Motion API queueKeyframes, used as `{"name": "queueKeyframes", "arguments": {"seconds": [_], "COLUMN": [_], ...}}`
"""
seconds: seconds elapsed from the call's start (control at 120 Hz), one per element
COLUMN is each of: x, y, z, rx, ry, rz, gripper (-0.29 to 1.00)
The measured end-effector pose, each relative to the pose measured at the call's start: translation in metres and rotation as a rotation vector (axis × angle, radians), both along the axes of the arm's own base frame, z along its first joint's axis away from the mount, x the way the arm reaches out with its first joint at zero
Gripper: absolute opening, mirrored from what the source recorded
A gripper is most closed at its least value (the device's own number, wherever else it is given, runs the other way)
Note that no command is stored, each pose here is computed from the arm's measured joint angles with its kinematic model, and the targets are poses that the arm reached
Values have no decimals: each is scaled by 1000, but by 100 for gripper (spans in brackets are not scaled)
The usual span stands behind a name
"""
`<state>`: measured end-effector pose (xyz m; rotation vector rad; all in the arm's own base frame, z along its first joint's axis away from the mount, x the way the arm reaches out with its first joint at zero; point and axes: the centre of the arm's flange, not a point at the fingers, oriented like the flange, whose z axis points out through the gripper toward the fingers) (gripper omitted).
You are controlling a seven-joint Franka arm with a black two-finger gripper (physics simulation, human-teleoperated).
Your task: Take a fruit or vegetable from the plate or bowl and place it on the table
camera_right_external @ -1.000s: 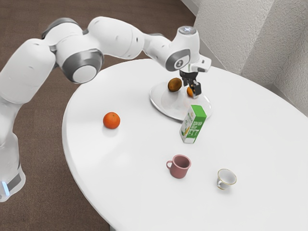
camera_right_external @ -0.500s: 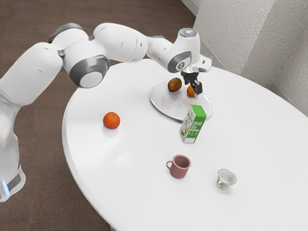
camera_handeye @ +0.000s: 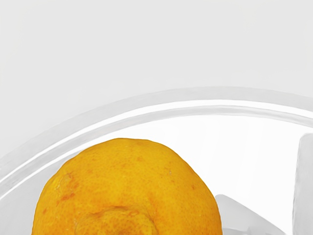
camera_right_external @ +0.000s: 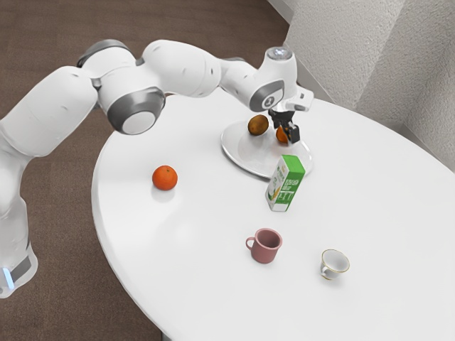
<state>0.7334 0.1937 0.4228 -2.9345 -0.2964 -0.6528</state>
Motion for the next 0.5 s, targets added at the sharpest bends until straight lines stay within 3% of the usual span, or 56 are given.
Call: {"name": "queueKeyframes", "arguments": {"seconds": [0.317, 0.5], "x": [5, 7], "y": [1, 2], "z": [-4, -5], "rx": [4, 4], "ry": [-2, -6], "rz": [0, 2], "gripper": [68, 59]}}
